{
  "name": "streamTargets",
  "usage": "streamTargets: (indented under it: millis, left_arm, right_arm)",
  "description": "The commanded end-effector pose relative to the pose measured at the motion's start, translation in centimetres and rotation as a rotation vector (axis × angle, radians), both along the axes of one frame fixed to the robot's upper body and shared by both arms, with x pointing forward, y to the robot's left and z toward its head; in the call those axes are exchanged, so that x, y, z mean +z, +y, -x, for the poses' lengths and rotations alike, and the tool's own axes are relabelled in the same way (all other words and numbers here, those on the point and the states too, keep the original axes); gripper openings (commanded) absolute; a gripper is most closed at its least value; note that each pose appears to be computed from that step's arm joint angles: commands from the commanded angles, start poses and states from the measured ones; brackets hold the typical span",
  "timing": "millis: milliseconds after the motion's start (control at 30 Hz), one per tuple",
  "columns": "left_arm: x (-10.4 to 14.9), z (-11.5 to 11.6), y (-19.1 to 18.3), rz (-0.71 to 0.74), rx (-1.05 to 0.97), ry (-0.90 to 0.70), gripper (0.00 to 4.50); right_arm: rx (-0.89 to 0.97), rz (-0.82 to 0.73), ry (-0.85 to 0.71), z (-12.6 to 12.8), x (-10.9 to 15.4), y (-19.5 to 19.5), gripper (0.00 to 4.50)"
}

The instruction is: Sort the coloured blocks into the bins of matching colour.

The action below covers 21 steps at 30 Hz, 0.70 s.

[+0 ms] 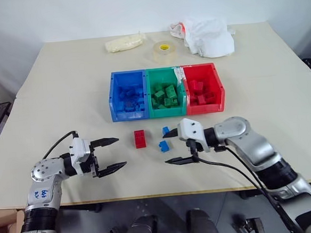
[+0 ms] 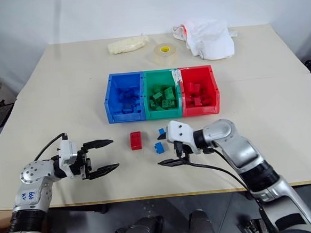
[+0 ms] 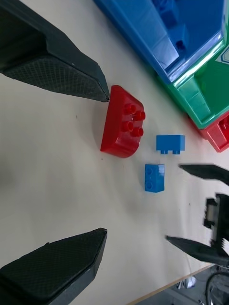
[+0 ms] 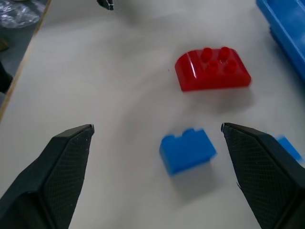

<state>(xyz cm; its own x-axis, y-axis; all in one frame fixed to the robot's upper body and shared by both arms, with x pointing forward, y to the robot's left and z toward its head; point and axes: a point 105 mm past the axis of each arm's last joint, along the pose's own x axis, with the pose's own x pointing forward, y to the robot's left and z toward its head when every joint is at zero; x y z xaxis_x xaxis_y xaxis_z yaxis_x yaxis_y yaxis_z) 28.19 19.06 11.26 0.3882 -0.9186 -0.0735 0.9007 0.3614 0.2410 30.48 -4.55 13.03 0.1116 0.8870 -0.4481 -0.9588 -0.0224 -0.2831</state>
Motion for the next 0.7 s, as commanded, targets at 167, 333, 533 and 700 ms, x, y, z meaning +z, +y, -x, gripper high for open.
streamTargets:
  millis: [167, 333, 533, 700]
  left_arm:
    - [0.8, 0.9, 0.0, 0.024, 0.032, -0.033, 4.5]
    - [0.8, 1.0, 0.1, 0.023, 0.047, -0.033, 4.5]
    - [1.0, 0.8, 0.2, 0.024, 0.058, -0.039, 4.5]
    - [1.1, 0.5, 0.2, 0.025, 0.061, -0.044, 4.5]
  right_arm:
    - [0.067, 0.073, -0.043, -1.6, -1.4, 1.2, 4.48]
    - [0.072, 0.099, -0.021, -2.0, -2.2, 1.1, 3.85]
    - [0.095, 0.026, -0.021, -1.8, -0.4, 1.5, 1.84]
    - [0.083, -0.075, -0.052, -1.9, 2.6, 2.3, 1.47]
